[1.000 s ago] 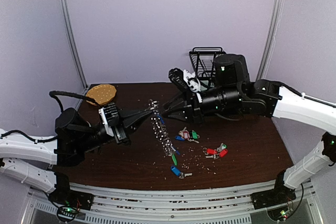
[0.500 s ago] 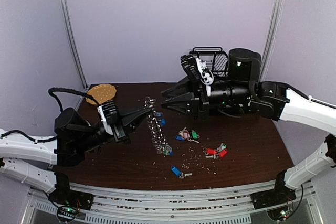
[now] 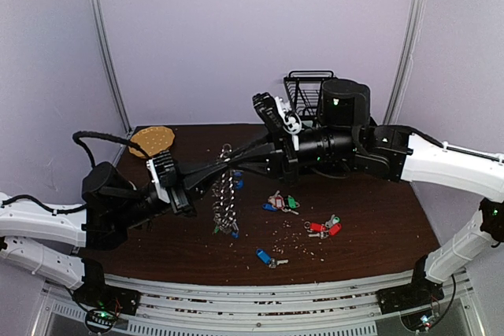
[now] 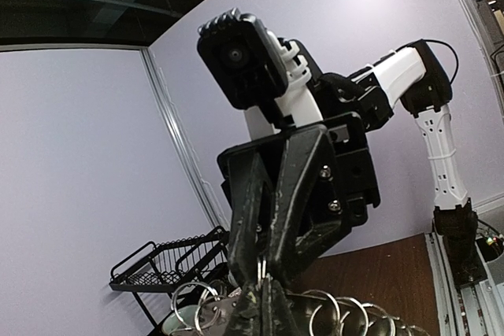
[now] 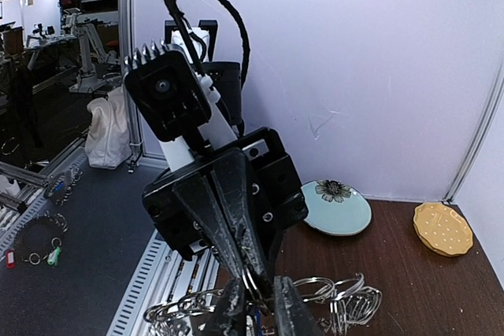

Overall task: Put the keys on the keyring
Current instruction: Adjust the keyring at the key storage ring.

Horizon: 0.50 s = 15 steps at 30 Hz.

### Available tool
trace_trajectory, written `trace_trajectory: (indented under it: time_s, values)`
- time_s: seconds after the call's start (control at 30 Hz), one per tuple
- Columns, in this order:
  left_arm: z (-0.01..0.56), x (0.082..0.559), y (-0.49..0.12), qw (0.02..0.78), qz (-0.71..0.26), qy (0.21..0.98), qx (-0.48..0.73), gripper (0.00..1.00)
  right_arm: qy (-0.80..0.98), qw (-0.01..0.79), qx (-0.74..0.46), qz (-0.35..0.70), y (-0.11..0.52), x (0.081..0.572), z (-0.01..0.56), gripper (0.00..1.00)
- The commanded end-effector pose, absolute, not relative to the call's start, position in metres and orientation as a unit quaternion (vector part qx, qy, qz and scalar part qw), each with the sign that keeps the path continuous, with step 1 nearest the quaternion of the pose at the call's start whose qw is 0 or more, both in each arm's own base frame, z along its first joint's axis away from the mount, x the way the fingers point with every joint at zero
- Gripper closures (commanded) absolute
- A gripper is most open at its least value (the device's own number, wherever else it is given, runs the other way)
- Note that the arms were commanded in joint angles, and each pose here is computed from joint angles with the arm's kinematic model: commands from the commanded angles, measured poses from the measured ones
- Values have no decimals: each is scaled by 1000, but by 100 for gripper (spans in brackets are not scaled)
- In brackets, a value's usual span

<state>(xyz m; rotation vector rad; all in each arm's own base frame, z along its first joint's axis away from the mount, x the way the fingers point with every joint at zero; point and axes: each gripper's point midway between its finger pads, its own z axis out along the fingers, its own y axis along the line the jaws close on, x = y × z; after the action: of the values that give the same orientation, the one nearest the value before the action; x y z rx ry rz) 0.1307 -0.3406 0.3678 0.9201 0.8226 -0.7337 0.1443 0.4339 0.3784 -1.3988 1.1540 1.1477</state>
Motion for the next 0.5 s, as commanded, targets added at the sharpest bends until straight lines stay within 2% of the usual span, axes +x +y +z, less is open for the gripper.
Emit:
trace_trajectory:
  time_s: [0.0,0.13,0.17,0.27,0.4,0.47]
  values:
    - [409,120,-329,786,-359,326,383,100,477,491,-571,454,428,146,381,81]
    - [409,119,-332,784,-362,322,388,100,472,493,-568,460,427,145,385,77]
    - [409,119,-333,783,-363,322,390,100,470,494,-568,461,427,144,385,80]
    - [409,118,-334,781,-361,323,393,100,464,494,-567,468,427,142,387,95]
    - [408,118,-330,782,-362,323,391,100,469,495,-570,458,426,144,383,96]
    - [407,119,-330,781,-362,327,390,100,479,494,-571,447,426,147,379,100]
